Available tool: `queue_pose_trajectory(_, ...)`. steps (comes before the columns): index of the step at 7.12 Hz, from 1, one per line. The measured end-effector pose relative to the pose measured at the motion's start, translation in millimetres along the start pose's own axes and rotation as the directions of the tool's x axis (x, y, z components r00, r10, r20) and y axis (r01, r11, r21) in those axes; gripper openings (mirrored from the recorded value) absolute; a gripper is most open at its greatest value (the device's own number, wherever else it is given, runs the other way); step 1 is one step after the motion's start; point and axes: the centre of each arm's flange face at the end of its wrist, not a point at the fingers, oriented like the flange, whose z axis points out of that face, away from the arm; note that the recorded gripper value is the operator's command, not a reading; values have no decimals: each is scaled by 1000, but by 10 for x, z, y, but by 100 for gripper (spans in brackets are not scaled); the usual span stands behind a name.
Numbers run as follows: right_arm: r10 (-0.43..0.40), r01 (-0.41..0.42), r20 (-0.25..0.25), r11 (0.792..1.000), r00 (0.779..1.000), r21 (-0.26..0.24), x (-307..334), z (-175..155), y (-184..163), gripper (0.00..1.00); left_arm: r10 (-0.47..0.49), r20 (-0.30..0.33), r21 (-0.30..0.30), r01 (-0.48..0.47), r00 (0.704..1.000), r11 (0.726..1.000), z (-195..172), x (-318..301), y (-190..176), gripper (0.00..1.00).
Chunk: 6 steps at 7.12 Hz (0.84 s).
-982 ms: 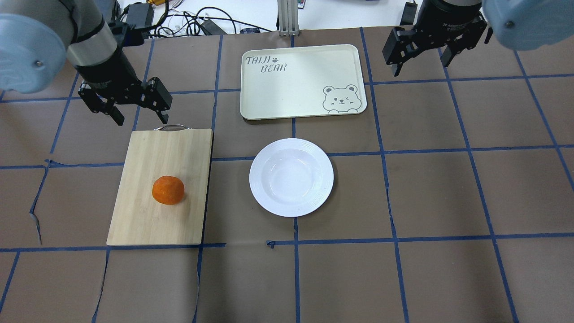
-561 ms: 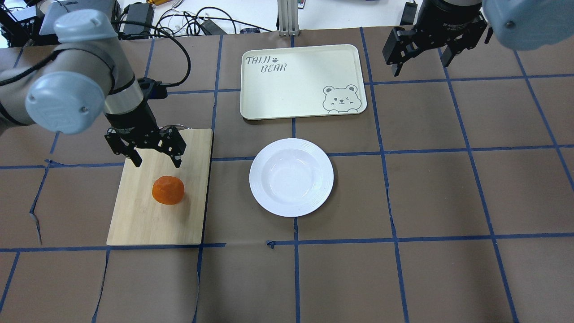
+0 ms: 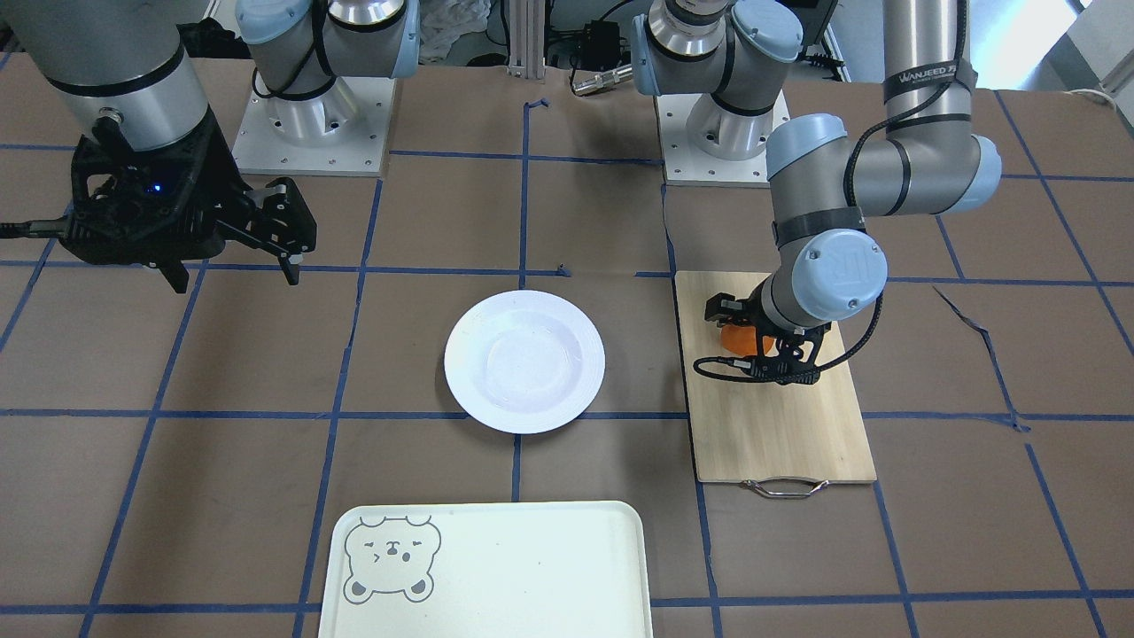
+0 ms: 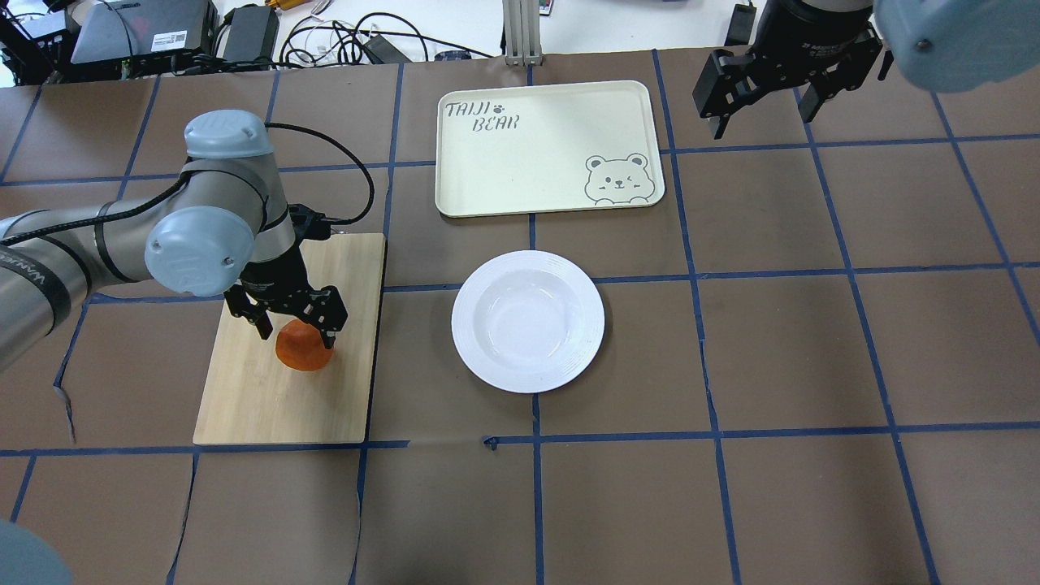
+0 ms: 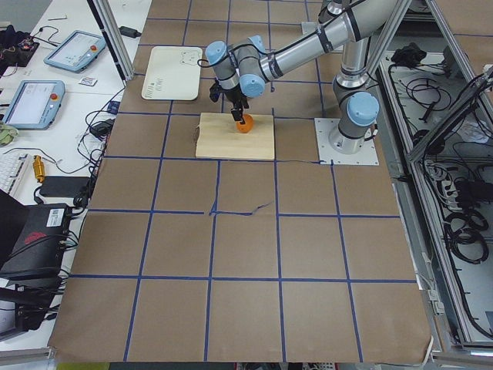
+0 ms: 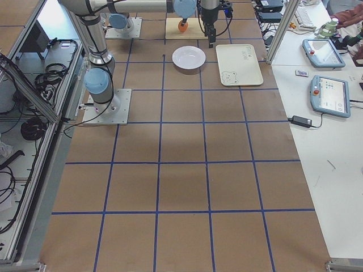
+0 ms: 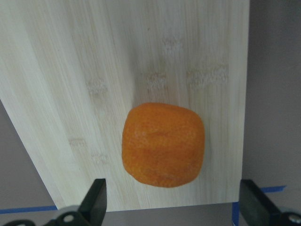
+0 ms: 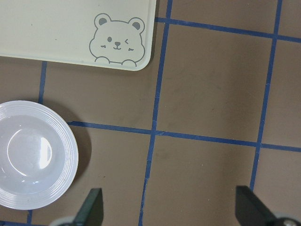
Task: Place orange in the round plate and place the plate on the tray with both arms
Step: 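Lower the left gripper onto the orange on the cutting board, then close the left gripper around the orange, then carry the orange with the left gripper into the white plate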
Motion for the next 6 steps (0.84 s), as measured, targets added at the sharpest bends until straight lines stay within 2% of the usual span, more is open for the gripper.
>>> queue_pose_trajectory(1, 0, 0, 0, 1000, 1000, 0, 0, -1, 1, 100, -1, 0, 4, 1, 1000, 1000, 63, -3, -63, 27)
queue_pose_trajectory(2, 0, 0, 0, 1000, 1000, 1, -1, -2, 1, 100, -1, 1, 7, 1, 1000, 1000, 86, -3, -97, 14)
queue_pose_trajectory(4, 0, 0, 0, 1000, 1000, 0, 0, 0, 0, 100, -9, -21, 41, 10, 1000, 999, -34, 60, -139, 11)
queue_pose_trajectory(6, 0, 0, 0, 1000, 1000, 0, -2, -2, 1, 100, -57, -133, 89, 69, 990, 994, -455, 372, -213, 11)
